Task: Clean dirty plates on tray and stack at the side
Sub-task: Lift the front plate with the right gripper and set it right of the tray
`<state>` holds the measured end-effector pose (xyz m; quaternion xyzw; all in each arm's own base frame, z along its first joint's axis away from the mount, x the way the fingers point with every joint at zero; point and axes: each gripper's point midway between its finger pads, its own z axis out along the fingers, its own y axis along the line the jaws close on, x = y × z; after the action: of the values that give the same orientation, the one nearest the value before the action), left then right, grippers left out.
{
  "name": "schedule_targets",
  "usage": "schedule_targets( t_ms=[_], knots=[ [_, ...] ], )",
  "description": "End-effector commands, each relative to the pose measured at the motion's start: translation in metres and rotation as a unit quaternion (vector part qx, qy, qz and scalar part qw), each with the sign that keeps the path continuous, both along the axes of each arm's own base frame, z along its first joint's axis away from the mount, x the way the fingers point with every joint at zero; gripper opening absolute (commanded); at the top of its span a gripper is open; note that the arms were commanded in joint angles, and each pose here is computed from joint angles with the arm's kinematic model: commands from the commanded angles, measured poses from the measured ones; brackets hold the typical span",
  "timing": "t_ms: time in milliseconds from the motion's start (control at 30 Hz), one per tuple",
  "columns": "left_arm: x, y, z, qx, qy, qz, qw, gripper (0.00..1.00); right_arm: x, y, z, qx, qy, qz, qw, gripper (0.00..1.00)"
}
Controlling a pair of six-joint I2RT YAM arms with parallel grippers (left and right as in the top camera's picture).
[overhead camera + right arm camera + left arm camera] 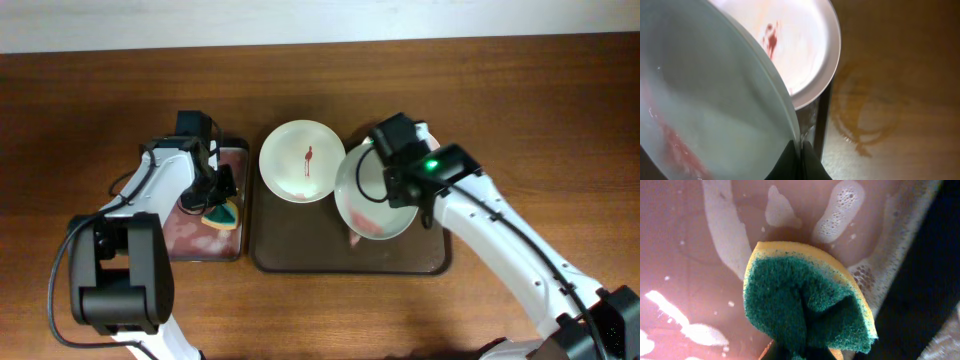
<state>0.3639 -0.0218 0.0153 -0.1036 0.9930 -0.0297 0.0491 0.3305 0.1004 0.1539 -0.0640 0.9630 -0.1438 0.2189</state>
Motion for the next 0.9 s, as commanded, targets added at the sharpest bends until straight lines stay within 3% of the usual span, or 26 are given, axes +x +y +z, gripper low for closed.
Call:
schedule_targets(
  t_ms=[0,233,333,400,467,600,767,867],
  knots=[
    [-0.003,0.003,-0.006,0.005,0.008,-0.007,1.0,0.0,0.012,-0.002,0.035,-0.08,-0.086,-0.005,0.993,0.04],
    [-0.002,0.003,-0.006,0.005,0.006,-0.007,1.0,0.0,0.006,0.012,0.095,-0.24,-0.227,0.01,0.944,0.04],
    [-0.002,0.003,-0.006,0.005,0.006,-0.007,1.0,0.0,0.004,0.021,0.097,-0.237,-0.235,0.02,0.943,0.04],
    [-0.002,0.003,-0.006,0.005,0.006,-0.007,1.0,0.0,0.005,0.024,0.081,-0.186,-0.211,0.012,0.96,0.04],
    [-0.002,0.003,-0.006,0.005,0.006,-0.007,1.0,0.0,0.012,0.006,0.057,-0.103,-0.169,-0.047,0.979,0.04],
    [-0.003,0.003,-0.006,0.005,0.007,-0.007,1.0,0.0,0.024,-0.057,0.03,0.014,-0.1,-0.175,0.979,0.04],
    [-0.003,0.003,-0.006,0.005,0.007,-0.007,1.0,0.0,0.021,-0.153,0.008,0.162,-0.042,-0.331,0.929,0.04],
    [-0.003,0.003,-0.006,0.005,0.007,-0.007,1.0,0.0,0.004,-0.215,-0.003,0.228,-0.034,-0.424,0.876,0.04]
  ],
)
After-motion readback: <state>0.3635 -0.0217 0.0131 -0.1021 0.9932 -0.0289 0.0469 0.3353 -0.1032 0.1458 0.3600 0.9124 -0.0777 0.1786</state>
